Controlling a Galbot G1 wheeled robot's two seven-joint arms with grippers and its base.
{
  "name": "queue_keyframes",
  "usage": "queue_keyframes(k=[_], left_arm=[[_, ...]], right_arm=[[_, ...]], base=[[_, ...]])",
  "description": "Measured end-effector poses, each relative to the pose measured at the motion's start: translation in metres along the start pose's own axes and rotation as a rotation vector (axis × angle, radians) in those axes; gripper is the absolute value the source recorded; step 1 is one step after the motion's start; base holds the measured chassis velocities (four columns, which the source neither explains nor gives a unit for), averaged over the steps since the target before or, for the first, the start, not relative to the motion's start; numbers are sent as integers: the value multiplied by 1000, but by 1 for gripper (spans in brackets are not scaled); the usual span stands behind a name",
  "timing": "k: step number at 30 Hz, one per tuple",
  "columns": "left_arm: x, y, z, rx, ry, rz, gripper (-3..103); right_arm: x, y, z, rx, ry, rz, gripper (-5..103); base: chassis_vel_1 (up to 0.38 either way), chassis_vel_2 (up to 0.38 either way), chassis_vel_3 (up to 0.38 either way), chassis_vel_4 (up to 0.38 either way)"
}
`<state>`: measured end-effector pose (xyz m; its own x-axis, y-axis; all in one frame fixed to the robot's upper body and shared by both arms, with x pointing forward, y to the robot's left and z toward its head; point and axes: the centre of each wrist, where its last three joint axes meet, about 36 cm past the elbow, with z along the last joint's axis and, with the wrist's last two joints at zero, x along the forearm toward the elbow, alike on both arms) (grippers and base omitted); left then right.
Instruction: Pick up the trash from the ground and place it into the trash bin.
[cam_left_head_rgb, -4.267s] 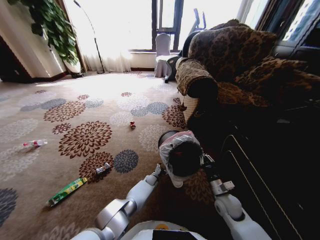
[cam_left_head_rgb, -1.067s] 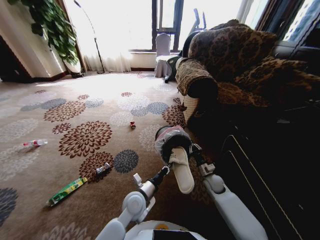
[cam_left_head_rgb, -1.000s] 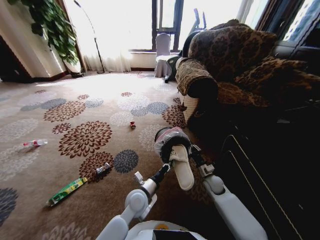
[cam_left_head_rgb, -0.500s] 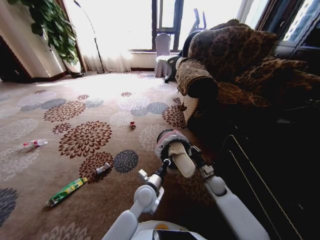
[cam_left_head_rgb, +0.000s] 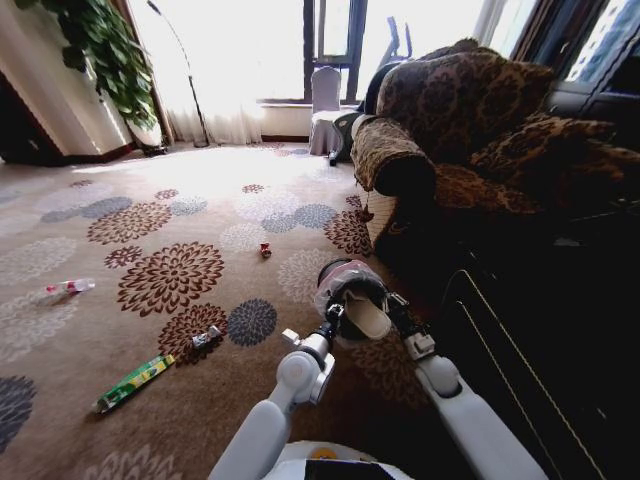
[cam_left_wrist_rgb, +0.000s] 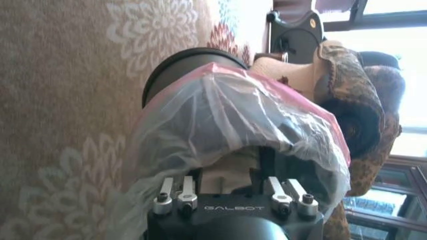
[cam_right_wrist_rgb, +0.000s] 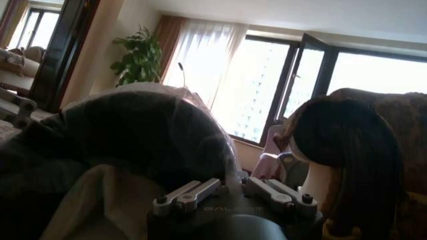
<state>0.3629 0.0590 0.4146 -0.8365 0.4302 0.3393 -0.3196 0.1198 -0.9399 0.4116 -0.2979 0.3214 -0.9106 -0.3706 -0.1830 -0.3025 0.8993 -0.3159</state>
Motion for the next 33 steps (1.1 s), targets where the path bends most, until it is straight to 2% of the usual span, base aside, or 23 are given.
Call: queue_keyframes(k=[1,4,5,7,9,10,12,13,15,17,18,20,21,23,24,27,28,30,33], left_arm=[[6,1,5,-3,25,4,53],[14,6,13,-21,56,11,58],[24,11,22,-49,82,19,69],[27,12,26,-55,91,21,69],[35,18,36,-88,114,32,81],[35,18,36,-88,114,32,81],[44,24,44,-157,146,46,92],[44,24,44,-157,146,46,92],[50,29,52,-228,184,55,98],[57,35,64,-322,227,89,100],[57,35,64,-322,227,89,100],[59,41,66,-388,234,105,100],[59,41,66,-388,234,105,100],[60,47,65,-424,228,114,100],[60,53,63,-466,222,124,100],[56,59,61,-494,220,128,102],[52,62,61,-507,222,130,99],[50,63,62,-509,232,136,99],[49,61,66,-503,267,175,87]], right_arm=[[1,-5,-2,7,5,1,0],[1,-10,-5,0,7,2,0],[-2,-12,-12,-27,0,2,0],[-4,-13,-16,-35,-3,2,0],[-8,-16,-23,-42,-14,1,0],[-8,-16,-23,-42,-14,1,0],[-8,-19,-25,-37,-14,-1,0],[-8,-19,-25,-37,-14,-1,0],[-7,-20,-25,-35,-12,0,0],[-4,-18,-26,-37,-11,-2,0],[-4,-18,-26,-37,-11,-2,0],[-1,-17,-26,-38,-8,0,0],[-1,-17,-26,-38,-8,0,0],[1,-17,-25,-37,-3,3,0],[3,-18,-24,-36,-1,9,0],[4,-18,-24,-36,-1,12,0],[5,-18,-23,-37,-1,14,0],[5,-18,-23,-38,-2,15,0],[5,-17,-23,-38,-3,14,0]], base=[[0,0,0,0],[0,0,0,0],[0,0,0,0],[0,0,0,0],[0,0,0,0],[0,0,0,0],[0,0,0,0],[0,0,0,0],[0,0,0,0],[0,0,0,0],[0,0,0,0],[0,0,0,0],[0,0,0,0],[0,0,0,0],[0,0,0,0],[0,0,0,0],[0,0,0,0],[0,0,0,0],[0,0,0,0]])
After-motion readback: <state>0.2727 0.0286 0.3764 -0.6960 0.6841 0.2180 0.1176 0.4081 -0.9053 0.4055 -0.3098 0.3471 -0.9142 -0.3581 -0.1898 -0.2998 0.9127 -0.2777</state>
